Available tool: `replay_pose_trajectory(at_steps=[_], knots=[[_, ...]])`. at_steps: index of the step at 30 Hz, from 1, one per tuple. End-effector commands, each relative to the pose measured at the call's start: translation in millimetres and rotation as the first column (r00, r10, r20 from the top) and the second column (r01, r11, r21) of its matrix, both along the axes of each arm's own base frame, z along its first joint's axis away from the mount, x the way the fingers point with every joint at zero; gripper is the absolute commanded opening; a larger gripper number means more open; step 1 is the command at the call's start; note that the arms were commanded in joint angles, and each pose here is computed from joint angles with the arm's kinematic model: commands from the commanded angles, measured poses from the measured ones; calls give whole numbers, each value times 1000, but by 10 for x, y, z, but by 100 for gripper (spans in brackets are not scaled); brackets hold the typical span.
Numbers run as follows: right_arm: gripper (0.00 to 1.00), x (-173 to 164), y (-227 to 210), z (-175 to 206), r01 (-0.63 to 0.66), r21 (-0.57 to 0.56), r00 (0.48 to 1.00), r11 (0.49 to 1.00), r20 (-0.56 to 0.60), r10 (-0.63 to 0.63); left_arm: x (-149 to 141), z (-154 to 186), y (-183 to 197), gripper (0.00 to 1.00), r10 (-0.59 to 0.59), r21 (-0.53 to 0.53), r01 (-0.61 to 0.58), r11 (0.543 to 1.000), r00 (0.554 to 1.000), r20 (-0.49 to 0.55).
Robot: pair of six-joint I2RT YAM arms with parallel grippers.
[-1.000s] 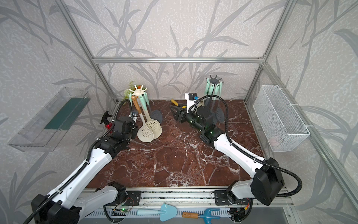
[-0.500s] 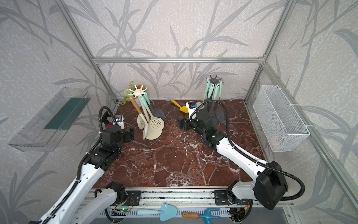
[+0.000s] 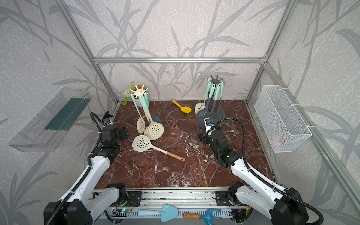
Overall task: Hang the skimmer on the kitchen utensil rack
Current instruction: Adjust the skimmer at the center of the board.
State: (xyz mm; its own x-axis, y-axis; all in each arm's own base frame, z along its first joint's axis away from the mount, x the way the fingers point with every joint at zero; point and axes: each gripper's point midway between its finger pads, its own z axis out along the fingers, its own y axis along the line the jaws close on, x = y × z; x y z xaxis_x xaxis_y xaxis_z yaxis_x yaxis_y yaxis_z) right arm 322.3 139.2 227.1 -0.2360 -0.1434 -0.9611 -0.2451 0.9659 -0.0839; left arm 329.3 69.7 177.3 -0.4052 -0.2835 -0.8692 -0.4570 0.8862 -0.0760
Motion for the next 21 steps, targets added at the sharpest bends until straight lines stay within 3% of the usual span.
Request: replay_pose_trajectory(at_steps=[1,4,7,13,16,21], knots=[[93,-6,-130,-50,42,16,999,999,-31,-41,119,-42,-181,91,-78,-90,81,993,996,29],[91,-156,101,-129,-77,106,991,991,-99,88,93,3,-171,90,-73,-84,76,994,997,36],[90,-295,465,-279,-199,95,965,975,-151,212,20,104,-117,89,-48,-48,50,998,998,41],[89,-580,1202,-766,-503,43,799,863,-357,484,-252,340,77,89,42,52,-41,998,999,-29],[87,-797,1362,-1036,-602,-11,710,798,-464,530,-382,510,63,88,25,73,-21,997,999,-48],[88,-974,1479,-1395,-673,-105,649,732,-559,516,-578,659,-95,87,-79,58,83,995,995,-62]])
